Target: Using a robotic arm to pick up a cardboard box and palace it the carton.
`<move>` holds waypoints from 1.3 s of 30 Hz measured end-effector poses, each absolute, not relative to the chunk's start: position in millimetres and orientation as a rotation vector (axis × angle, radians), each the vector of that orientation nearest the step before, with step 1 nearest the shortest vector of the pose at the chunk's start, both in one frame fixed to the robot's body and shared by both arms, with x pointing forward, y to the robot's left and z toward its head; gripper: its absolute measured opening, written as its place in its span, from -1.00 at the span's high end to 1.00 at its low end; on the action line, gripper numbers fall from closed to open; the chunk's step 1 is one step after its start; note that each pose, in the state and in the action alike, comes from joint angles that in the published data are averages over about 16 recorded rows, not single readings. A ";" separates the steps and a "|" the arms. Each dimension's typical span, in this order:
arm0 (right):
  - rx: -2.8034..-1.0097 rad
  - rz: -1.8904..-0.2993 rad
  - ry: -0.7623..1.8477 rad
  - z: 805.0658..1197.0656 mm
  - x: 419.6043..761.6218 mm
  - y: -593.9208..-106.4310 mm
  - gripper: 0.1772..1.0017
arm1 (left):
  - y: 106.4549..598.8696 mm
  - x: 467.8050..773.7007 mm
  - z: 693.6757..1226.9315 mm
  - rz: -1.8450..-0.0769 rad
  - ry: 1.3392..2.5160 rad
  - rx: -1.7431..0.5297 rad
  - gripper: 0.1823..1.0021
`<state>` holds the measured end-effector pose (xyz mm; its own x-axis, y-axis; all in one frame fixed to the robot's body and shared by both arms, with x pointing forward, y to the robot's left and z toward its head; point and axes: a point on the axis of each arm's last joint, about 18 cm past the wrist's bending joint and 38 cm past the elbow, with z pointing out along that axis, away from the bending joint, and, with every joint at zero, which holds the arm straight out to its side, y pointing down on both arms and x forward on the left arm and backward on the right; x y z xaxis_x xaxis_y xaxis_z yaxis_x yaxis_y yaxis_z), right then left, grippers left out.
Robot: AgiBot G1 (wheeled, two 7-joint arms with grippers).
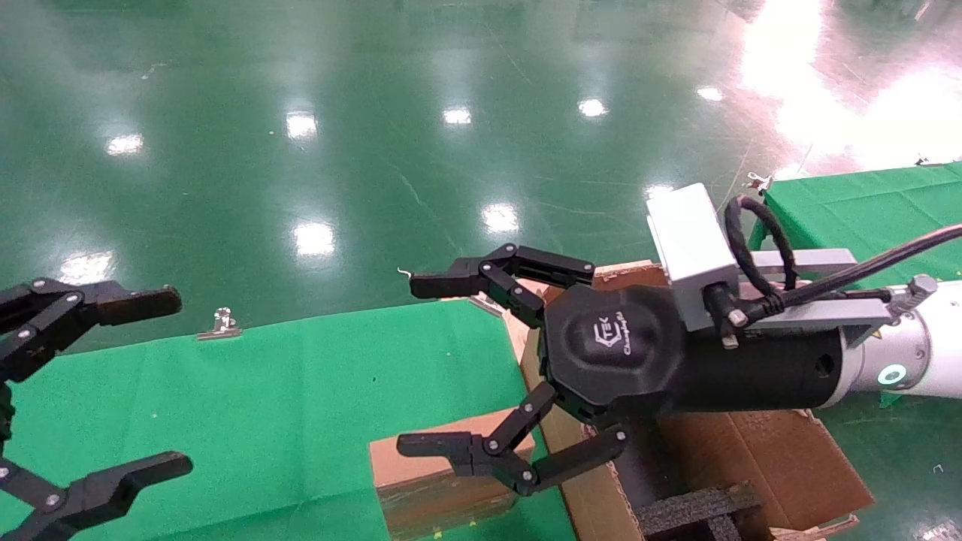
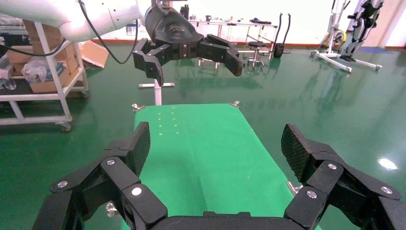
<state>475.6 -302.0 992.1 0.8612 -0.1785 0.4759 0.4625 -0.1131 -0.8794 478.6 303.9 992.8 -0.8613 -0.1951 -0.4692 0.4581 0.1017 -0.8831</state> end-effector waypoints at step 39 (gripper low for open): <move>-1.866 -0.593 -0.225 966.5 501.4 -294.0 -1.00 | 304.0 478.6 992.8 -1.810 1.910 0.256 -0.66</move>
